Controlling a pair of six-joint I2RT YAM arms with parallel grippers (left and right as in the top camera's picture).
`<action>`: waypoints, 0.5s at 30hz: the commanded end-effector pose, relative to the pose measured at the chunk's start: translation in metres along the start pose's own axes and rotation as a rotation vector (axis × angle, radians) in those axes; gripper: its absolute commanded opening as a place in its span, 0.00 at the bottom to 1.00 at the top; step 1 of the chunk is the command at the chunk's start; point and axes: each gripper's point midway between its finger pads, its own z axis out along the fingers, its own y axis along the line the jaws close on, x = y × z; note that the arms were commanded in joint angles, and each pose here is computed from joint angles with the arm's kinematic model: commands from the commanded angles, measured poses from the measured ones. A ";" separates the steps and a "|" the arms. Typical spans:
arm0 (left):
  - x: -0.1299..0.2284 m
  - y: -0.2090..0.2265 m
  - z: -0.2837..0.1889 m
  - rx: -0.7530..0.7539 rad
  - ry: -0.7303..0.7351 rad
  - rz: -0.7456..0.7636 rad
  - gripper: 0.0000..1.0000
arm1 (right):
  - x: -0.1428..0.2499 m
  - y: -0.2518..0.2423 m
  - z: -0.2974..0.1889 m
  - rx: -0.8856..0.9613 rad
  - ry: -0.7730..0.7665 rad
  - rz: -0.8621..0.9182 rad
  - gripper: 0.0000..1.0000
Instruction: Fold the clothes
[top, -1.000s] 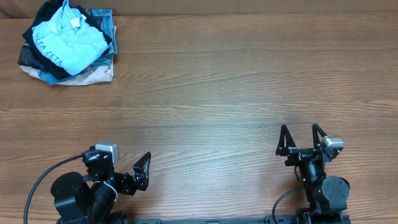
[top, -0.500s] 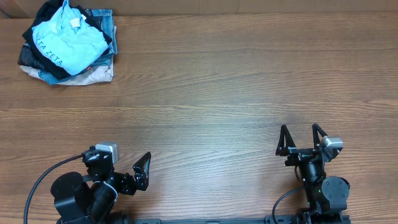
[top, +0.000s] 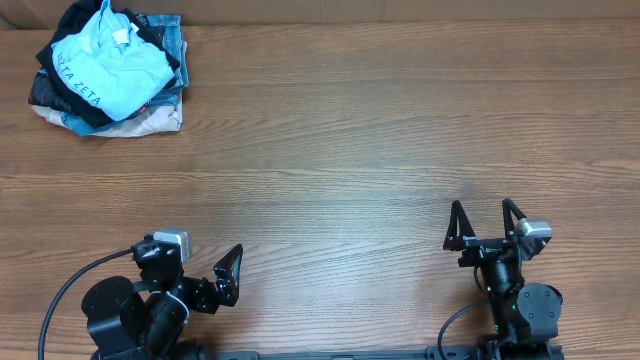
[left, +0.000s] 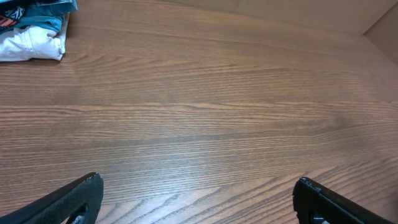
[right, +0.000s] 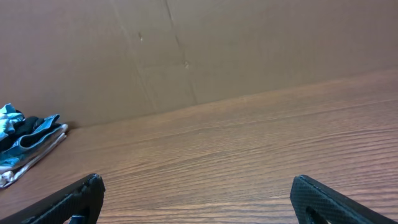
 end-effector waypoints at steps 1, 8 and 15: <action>-0.001 -0.001 -0.001 0.002 -0.005 -0.007 1.00 | 0.001 -0.001 0.000 0.002 -0.007 -0.005 1.00; 0.001 -0.013 0.000 0.054 0.009 -0.018 1.00 | 0.001 -0.001 0.000 0.002 -0.007 -0.005 1.00; -0.016 -0.018 0.003 0.038 -0.124 0.020 1.00 | 0.001 -0.001 0.000 0.002 -0.007 -0.005 1.00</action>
